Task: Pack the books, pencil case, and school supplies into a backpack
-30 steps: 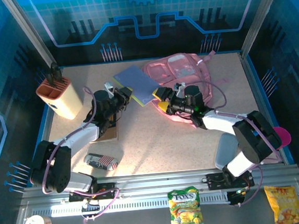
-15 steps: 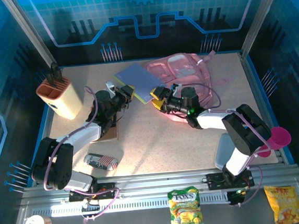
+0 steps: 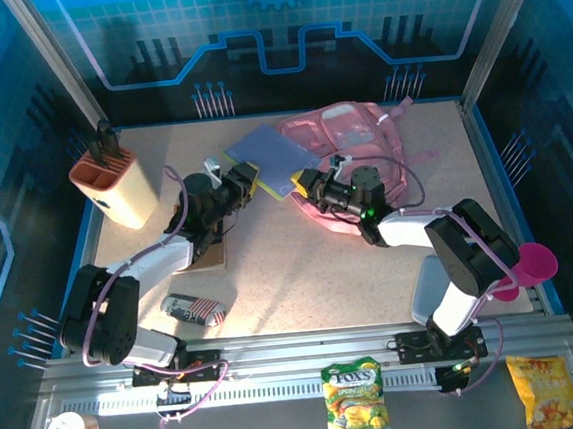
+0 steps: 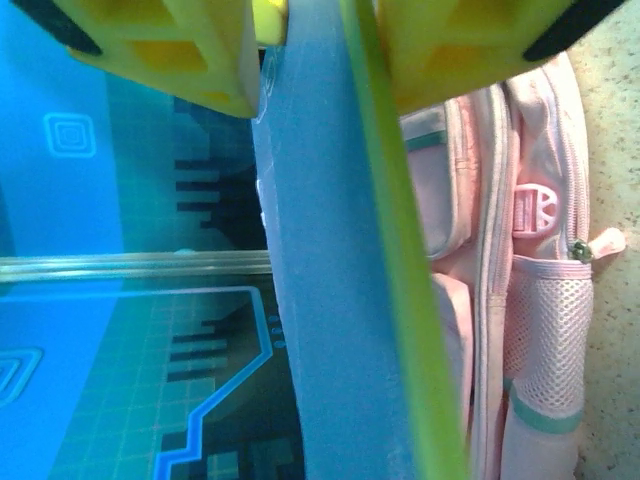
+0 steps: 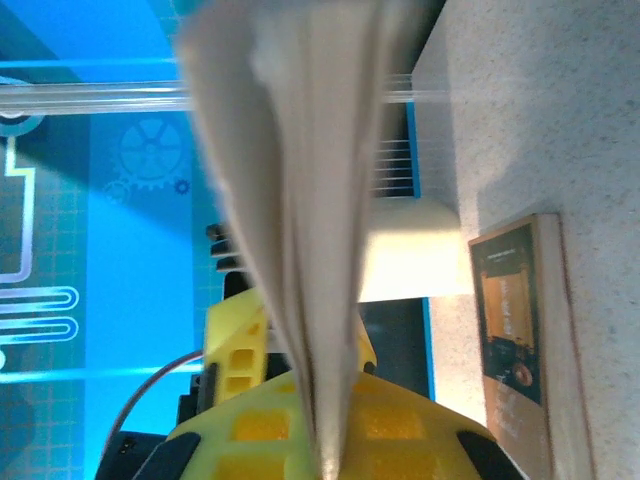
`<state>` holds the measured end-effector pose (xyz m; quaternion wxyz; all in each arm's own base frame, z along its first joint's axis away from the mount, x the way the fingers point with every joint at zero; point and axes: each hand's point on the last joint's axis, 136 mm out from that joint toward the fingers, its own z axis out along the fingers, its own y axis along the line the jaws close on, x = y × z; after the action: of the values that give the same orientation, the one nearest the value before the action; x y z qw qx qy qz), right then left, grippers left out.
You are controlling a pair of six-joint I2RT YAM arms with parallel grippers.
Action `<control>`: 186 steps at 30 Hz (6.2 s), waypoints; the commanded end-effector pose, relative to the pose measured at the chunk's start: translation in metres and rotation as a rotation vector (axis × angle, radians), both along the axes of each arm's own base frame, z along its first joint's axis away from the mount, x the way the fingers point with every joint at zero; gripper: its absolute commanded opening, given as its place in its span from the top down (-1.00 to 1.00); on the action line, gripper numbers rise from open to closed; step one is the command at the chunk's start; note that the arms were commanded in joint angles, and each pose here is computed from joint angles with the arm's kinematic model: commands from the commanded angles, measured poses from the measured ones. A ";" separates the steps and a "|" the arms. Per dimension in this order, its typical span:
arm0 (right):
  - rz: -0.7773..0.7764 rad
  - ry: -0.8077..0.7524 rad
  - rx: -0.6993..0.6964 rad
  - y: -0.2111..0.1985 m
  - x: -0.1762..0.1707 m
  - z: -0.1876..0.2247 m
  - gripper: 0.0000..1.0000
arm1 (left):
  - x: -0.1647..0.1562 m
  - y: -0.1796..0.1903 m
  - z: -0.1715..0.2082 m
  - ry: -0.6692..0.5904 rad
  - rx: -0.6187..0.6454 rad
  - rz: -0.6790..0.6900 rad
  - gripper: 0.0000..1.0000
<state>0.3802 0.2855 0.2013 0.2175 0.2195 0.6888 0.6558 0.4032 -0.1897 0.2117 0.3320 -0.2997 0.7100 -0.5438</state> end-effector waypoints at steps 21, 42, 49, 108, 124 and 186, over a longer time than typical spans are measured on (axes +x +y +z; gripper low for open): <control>-0.424 -0.039 -0.643 -0.214 -0.044 0.019 1.00 | -0.009 -0.098 -0.024 -0.209 0.898 -0.497 -0.99; -0.540 0.034 -0.780 -0.277 -0.090 0.038 1.00 | 0.017 -0.207 -0.110 -0.418 1.386 -0.997 -0.58; -0.544 0.049 -0.785 -0.279 -0.092 0.037 1.00 | 0.025 -0.213 -0.129 -0.370 1.430 -1.045 -0.55; -0.421 0.073 -0.352 -0.209 -0.028 0.003 1.00 | 0.060 -0.198 0.101 -0.653 1.075 -0.342 1.00; -0.449 0.234 -0.348 -0.168 0.058 -0.086 1.00 | 0.057 -0.183 0.111 -0.631 1.060 -0.329 1.00; -0.323 -0.081 -0.973 -0.209 -0.066 0.009 -0.89 | -0.016 0.008 -0.073 0.078 1.008 -0.278 -0.89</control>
<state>0.3077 0.0713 0.1970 0.4015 0.1866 0.8678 0.2256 0.3988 -0.2250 0.1491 0.3401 0.0452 0.9193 -0.1926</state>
